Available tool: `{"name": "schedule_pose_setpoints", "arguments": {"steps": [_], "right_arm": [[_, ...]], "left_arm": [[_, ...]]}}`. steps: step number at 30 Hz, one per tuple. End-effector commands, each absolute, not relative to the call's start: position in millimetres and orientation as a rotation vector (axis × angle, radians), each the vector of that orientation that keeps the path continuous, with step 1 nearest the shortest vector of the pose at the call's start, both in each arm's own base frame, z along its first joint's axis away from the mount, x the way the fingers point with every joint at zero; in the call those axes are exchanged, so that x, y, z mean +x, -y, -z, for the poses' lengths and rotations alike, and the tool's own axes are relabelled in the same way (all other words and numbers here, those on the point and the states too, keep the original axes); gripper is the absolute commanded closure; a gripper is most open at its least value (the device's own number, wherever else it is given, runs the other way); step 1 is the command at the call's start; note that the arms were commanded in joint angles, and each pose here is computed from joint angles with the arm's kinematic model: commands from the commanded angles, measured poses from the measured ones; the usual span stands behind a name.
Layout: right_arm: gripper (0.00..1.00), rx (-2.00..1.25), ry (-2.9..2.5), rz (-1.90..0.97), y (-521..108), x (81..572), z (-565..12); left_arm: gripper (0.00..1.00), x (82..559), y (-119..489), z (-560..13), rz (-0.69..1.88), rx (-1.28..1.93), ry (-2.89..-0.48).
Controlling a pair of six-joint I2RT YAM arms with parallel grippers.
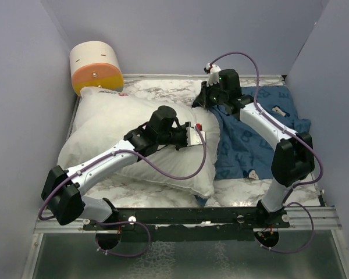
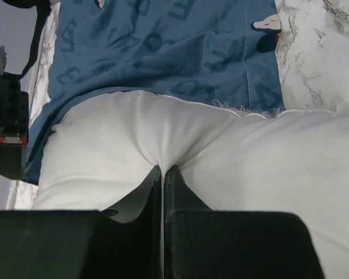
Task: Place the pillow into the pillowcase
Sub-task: Stuff the pillow into the pillowcase.
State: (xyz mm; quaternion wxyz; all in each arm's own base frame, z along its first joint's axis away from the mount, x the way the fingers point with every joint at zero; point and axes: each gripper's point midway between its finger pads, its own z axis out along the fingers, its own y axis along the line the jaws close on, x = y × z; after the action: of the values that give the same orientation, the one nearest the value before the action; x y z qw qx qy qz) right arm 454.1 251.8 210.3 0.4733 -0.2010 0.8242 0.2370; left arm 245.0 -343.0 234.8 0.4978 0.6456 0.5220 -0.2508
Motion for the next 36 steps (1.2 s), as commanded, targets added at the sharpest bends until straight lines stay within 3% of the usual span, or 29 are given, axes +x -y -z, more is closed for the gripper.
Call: {"name": "schedule_pose_setpoints", "arguments": {"steps": [1,6,11,16,21,23,24,26,28,30,32,36], "right_arm": [[0.99,-0.592,-1.912,-0.669,-283,435,-252],[0.99,-0.645,-1.847,-0.706,-296,410,-276],[0.99,-0.613,-1.815,-0.699,-289,398,-290],[0.99,-0.525,-1.996,-0.541,-272,421,-240],[0.99,-0.546,-2.047,-0.598,-283,421,-210],[0.96,-0.559,-2.063,-0.609,-286,420,-203],[0.84,-0.559,-2.065,-0.607,-285,419,-204],[0.69,-0.557,-2.039,-0.607,-281,415,-215],[0.49,-0.535,-1.935,-0.620,-274,405,-248],[0.36,-0.509,-1.856,-0.649,-264,388,-267],[0.29,-0.473,-1.801,-0.684,-252,374,-282],[0.27,-0.362,-1.780,-0.724,-226,356,-278]], "left_arm": [[1.00,266,357,-292,0.457,1.477,-1.025],[1.00,316,336,-308,0.168,1.362,-1.048],[1.00,356,308,-287,0.038,1.273,-1.156],[1.00,363,304,-262,0.035,1.187,-1.201],[1.00,379,296,-217,-0.037,1.182,-1.270],[1.00,385,293,-208,-0.035,1.163,-1.294],[1.00,388,291,-206,-0.024,1.143,-1.314],[0.99,392,287,-206,-0.009,1.108,-1.345],[0.75,395,279,-210,0.005,1.051,-1.380],[0.53,395,271,-217,0.033,0.983,-1.427],[0.43,393,265,-222,0.065,0.938,-1.484],[0.30,378,258,-238,0.165,0.849,-1.623]]}}
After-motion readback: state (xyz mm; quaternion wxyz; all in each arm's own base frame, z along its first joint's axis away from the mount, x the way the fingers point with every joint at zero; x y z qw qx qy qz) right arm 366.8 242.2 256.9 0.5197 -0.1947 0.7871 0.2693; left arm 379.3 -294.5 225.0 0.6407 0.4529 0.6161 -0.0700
